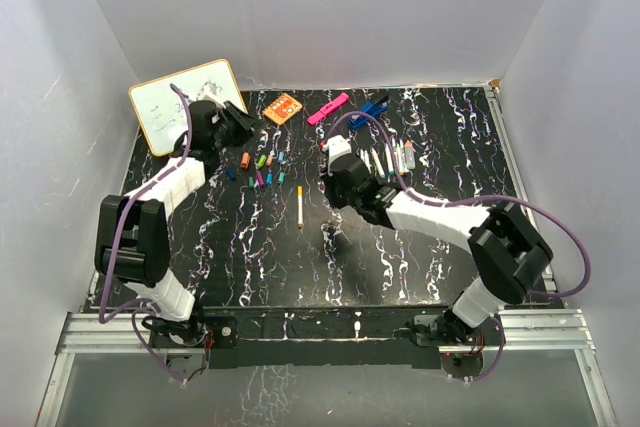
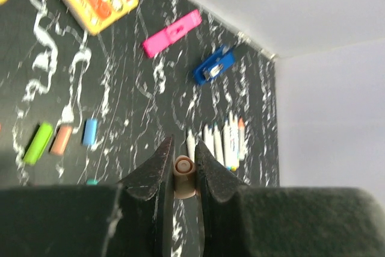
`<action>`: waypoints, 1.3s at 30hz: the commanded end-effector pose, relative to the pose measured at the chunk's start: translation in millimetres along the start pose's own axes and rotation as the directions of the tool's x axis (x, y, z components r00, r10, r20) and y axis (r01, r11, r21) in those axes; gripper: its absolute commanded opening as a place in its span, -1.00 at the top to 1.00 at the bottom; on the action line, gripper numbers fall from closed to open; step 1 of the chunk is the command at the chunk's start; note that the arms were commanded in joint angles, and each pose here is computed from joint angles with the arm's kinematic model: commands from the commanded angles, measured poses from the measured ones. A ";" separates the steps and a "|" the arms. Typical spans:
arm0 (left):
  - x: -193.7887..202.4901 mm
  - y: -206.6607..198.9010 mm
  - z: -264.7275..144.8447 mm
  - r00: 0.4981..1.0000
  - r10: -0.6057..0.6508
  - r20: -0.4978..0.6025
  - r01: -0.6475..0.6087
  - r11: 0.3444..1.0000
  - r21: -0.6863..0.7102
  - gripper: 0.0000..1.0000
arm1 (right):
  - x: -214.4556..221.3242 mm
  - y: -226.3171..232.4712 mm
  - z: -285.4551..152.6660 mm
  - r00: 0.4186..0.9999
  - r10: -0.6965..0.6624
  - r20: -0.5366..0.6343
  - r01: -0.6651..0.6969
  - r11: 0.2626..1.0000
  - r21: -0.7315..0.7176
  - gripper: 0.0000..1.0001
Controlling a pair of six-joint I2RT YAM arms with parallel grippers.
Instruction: Open the pen caps
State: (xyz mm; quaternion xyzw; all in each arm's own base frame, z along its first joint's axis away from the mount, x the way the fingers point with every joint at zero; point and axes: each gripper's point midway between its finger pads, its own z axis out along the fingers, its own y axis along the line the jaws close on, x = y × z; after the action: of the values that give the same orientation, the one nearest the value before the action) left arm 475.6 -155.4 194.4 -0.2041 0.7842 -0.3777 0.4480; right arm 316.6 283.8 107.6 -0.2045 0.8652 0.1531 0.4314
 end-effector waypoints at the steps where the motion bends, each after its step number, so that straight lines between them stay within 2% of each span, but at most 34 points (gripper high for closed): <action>1: 18.5 -2.7 -33.7 0.996 0.071 -0.052 -0.071 0.997 -0.009 1.00 | -41.9 -16.7 18.1 0.996 -0.051 0.069 0.041 0.990 0.138 1.00; 9: 46.6 29.5 -91.4 0.985 0.138 -0.100 -0.151 0.980 -0.133 1.00 | -46.9 -40.9 79.4 0.994 -0.107 0.033 0.096 0.965 0.244 1.00; 16: 61.2 56.7 -117.0 0.981 0.159 -0.114 -0.181 0.957 -0.225 1.00 | -53.3 -71.3 114.0 0.996 -0.084 0.018 0.076 0.963 0.258 1.00; 25: 81.7 94.2 -108.9 0.972 0.148 -0.182 -0.200 0.930 -0.309 1.00 | -50.3 -92.8 138.9 0.996 -0.089 -0.008 0.088 0.963 0.254 1.00; 38: 81.3 127.6 -94.0 0.974 0.121 -0.190 -0.190 0.895 -0.404 1.00 | -39.0 -103.1 149.9 0.998 -0.064 -0.027 0.069 0.967 0.243 1.00; 39: 81.7 132.1 -92.8 0.974 0.117 -0.192 -0.189 0.889 -0.416 1.00 | -39.1 -102.4 150.0 0.998 -0.062 -0.026 0.067 0.968 0.241 0.95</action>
State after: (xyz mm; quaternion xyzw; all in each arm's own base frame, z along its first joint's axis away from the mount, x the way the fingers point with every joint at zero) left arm 347.8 -97.2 83.9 -0.1944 0.8955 -0.1924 0.3510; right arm 475.7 263.5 30.5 -0.1865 0.8844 0.0171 0.4275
